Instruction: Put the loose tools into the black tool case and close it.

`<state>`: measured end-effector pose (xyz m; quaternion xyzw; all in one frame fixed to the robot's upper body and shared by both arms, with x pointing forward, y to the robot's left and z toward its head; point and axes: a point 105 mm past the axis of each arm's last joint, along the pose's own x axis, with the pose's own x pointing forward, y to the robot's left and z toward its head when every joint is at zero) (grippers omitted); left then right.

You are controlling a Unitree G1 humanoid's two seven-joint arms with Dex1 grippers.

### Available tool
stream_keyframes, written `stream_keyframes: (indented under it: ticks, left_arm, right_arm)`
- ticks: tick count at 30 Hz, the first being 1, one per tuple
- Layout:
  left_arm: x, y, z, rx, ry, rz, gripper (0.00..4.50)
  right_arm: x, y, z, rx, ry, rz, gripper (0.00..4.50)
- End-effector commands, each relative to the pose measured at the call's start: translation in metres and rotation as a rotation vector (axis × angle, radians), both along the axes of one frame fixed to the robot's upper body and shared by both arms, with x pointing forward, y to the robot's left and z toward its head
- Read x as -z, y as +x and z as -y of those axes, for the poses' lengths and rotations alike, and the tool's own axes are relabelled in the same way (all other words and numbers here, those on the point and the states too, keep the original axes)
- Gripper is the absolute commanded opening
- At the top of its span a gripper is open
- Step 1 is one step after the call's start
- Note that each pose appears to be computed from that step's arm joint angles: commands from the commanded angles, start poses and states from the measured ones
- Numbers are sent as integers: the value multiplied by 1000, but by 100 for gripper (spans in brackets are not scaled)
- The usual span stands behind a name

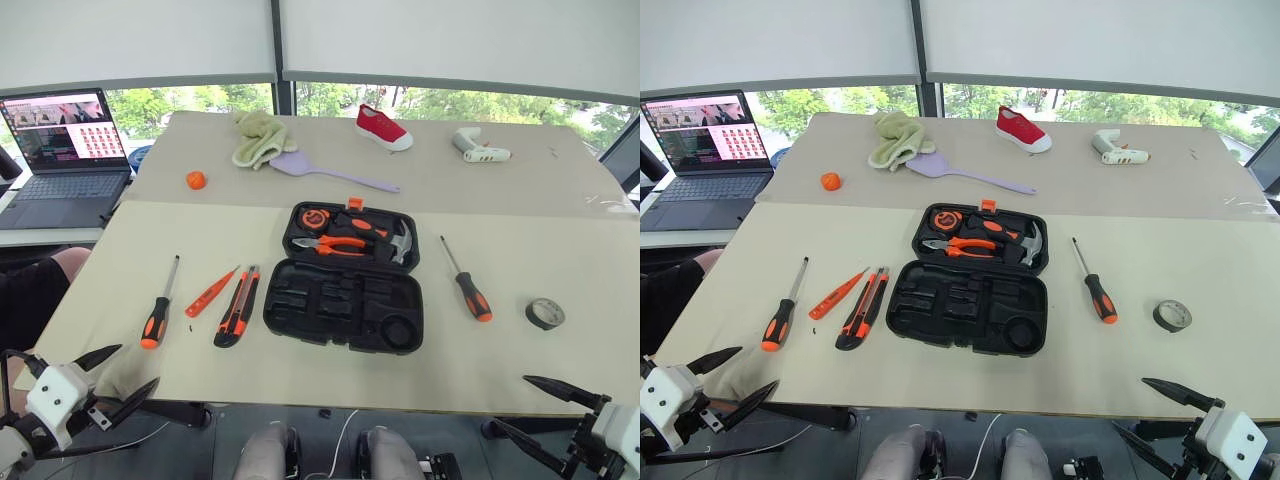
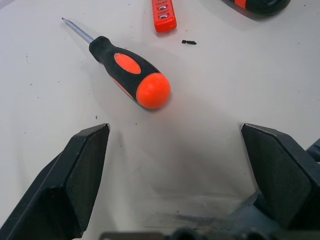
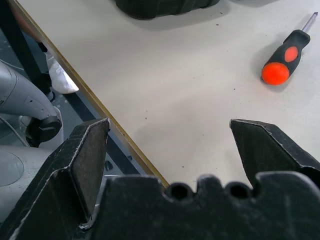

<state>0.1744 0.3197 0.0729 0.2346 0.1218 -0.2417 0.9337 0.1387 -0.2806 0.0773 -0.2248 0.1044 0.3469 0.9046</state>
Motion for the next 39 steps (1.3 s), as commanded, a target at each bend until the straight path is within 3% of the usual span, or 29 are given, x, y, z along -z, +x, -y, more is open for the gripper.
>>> stream_keyframes:
  ticks: [1, 4, 7, 11, 15, 18, 25, 27, 33, 37, 39]
  left_arm:
    - [-13, 5, -5, -32, -40, 31, 450]
    - [-24, 1, -9, -66, -178, 20, 450]
    - [-30, -5, -15, -120, -260, -24, 450]
    - [-49, -17, -40, -320, -354, -1, 450]
    - [-29, -47, -58, -470, -353, -114, 450]
    - [-30, -51, -70, -569, -437, -111, 450]
    - [-64, 9, -24, -442, -591, -132, 450]
    - [-65, 25, -11, -417, -566, -177, 450]
    - [-43, 63, 7, -460, -422, -326, 450]
    - [-24, 71, 12, -484, -366, -414, 450]
    - [-17, 71, 13, -494, -351, -441, 398]
  right_arm:
    - [-2, 5, -3, -19, 1, 41, 447]
    - [-9, 13, -19, -90, 86, 126, 447]
    - [-14, 15, -29, -148, 182, 111, 447]
    - [-45, 31, -47, -190, 322, 196, 447]
    - [-63, 39, -73, -255, 407, 272, 447]
    - [-66, 42, -86, -294, 435, 306, 447]
    - [-63, 43, -102, -387, 445, 276, 447]
    - [-64, 47, -105, -396, 442, 284, 447]
    - [-68, 53, -113, -414, 426, 305, 447]
    - [-69, 53, -112, -404, 414, 314, 447]
    - [-69, 52, -110, -393, 408, 317, 450]
